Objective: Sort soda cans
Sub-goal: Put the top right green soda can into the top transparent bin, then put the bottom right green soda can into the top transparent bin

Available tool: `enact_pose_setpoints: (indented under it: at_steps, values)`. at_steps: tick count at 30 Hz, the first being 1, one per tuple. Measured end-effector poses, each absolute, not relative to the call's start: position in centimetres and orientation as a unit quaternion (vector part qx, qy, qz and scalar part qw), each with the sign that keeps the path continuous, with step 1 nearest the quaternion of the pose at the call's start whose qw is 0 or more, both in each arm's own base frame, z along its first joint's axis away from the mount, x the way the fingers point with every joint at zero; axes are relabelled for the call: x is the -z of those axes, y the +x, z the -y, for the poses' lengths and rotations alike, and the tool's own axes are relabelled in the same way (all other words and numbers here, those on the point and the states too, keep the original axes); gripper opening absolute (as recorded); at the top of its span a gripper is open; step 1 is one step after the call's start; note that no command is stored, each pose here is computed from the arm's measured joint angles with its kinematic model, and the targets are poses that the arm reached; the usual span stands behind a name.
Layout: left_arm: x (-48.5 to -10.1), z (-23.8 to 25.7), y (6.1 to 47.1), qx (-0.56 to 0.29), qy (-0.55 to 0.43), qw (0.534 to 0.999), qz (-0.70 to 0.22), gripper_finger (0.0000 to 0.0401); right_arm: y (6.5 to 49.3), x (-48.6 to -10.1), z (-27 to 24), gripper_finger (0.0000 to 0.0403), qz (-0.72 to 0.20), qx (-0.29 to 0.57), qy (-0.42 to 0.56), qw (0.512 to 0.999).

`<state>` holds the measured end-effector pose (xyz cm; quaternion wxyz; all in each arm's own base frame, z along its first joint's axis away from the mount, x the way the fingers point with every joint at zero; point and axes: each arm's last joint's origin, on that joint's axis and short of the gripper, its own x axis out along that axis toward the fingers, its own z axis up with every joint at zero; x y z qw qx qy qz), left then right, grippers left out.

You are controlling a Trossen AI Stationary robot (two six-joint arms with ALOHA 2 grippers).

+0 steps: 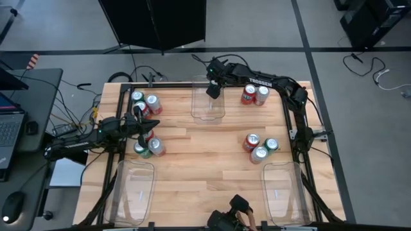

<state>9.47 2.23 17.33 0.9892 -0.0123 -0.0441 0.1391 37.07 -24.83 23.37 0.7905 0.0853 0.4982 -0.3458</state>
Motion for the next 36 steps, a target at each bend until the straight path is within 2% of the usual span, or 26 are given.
enact_pose_setpoints:
  at_steps: [5,11,17,21,25,30,36]
  values:
    - [-17.3,-2.2,9.5,-0.139,-0.012,0.989,0.044,0.0011,37.2,-23.8,24.2,0.0380,-0.503,0.337,0.072,0.792]
    - [-17.3,-2.2,9.5,-0.139,-0.012,0.989,0.044,0.0011,36.5,-27.2,21.9,0.0391,-0.499,0.320,0.037,0.804]
    - [-17.3,-2.2,9.5,-0.139,-0.012,0.989,0.044,0.0011,34.3,-32.2,16.7,0.0383,-0.507,0.292,0.032,0.811]
    - [-17.3,-2.2,9.5,-0.139,-0.012,0.989,0.044,0.0011,32.7,-34.1,12.3,0.0363,-0.537,0.268,0.045,0.798]
    - [-17.3,-2.2,9.5,-0.139,-0.012,0.989,0.044,0.0011,31.3,-34.8,8.1,0.0318,-0.576,0.260,0.071,0.772]
    - [-17.3,-2.2,9.5,-0.139,-0.012,0.989,0.044,0.0011,29.7,-35.0,3.5,0.0224,-0.634,0.260,0.087,0.723]
    - [-17.3,-2.2,9.5,-0.139,-0.012,0.989,0.044,0.0011,28.2,-35.1,-1.1,0.0098,-0.629,0.239,0.120,0.730]
